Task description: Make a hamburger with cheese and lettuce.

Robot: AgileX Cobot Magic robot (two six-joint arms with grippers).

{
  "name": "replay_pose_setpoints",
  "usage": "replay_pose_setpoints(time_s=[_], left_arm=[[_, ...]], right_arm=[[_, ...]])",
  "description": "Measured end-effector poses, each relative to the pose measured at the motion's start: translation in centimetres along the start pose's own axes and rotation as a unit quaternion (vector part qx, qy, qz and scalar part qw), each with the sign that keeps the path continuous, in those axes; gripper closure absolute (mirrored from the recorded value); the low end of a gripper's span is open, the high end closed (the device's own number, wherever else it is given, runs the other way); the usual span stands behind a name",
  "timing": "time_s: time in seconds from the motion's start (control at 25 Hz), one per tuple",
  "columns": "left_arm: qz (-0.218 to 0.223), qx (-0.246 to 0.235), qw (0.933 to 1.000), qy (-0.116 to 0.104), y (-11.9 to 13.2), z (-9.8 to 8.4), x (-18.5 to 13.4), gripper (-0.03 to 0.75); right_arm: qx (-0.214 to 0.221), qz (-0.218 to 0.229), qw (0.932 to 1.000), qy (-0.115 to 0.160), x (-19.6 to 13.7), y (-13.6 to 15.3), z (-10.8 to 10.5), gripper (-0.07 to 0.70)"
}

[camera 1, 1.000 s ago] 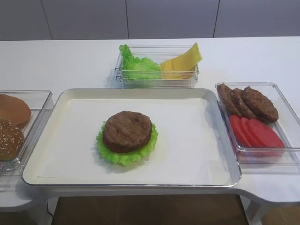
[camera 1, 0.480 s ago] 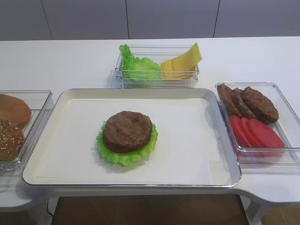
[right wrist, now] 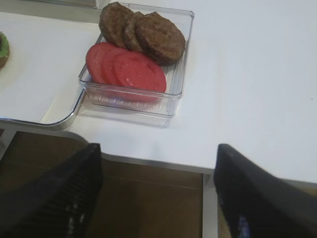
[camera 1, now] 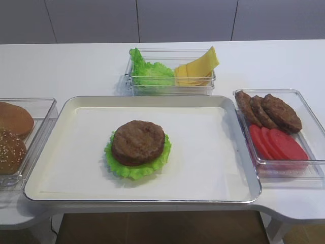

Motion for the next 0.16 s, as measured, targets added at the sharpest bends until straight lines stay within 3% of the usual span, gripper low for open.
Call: replay_pose_setpoints(time_s=[0.16], left_arm=[[0.000,0.000,1.0000,0.000,0.00,0.00,0.00,0.324]], right_arm=[[0.000,0.000,1.0000,0.000,0.00,0.00,0.00,0.083]])
Point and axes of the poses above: a point on each arm's last joint axis where the gripper is mounted, y pointing out along that axis toward the gripper, z along the wrist's bending axis when the last joint is at zero, x = y × z, the point moved 7 cm from there along y, pointing out along that axis toward the gripper, and after that the axes turned 6 degrees about -y, right-handed, at the moved point
